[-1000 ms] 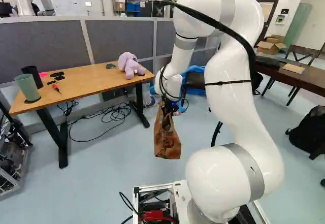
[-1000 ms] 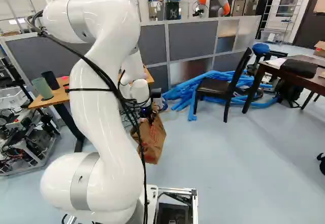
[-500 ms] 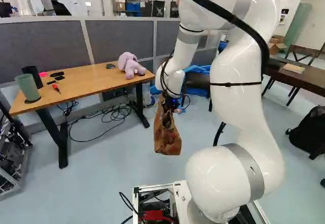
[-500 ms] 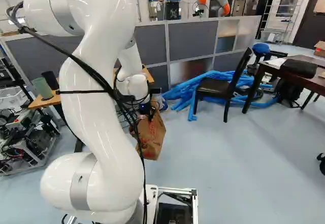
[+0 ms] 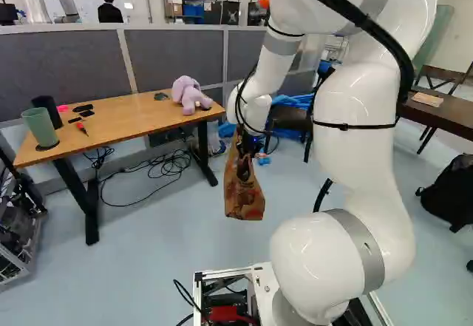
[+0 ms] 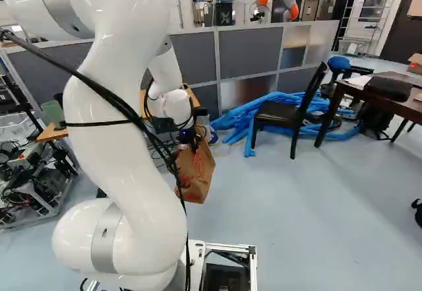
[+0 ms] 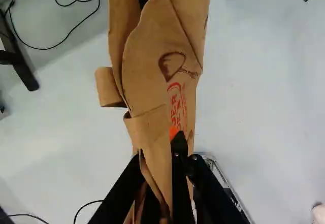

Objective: Pick up the bag on the ground and place it on the table

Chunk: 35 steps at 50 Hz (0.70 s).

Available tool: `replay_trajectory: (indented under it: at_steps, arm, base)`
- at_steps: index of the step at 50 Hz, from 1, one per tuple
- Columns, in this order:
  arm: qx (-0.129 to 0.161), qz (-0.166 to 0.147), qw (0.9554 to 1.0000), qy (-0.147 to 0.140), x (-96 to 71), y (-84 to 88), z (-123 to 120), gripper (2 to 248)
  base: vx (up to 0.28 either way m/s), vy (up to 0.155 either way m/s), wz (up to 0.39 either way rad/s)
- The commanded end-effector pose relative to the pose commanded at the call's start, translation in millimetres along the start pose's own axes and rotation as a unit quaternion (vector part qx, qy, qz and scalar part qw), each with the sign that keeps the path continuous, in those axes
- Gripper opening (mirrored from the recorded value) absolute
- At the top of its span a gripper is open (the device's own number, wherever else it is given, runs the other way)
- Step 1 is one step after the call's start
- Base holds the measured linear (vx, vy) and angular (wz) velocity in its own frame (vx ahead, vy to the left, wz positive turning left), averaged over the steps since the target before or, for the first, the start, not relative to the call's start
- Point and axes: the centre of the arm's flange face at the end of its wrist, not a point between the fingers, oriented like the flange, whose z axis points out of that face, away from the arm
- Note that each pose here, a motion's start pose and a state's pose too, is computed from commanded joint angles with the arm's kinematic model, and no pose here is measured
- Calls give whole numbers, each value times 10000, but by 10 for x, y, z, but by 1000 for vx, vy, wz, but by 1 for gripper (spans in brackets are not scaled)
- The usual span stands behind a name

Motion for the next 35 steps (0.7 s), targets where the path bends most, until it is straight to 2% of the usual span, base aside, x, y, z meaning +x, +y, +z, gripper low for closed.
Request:
replay_trajectory:
  at_steps: [35]
  arm:
    - [7,19,10000,20,67,13,-471,21]
  base:
    - [0,0,0]
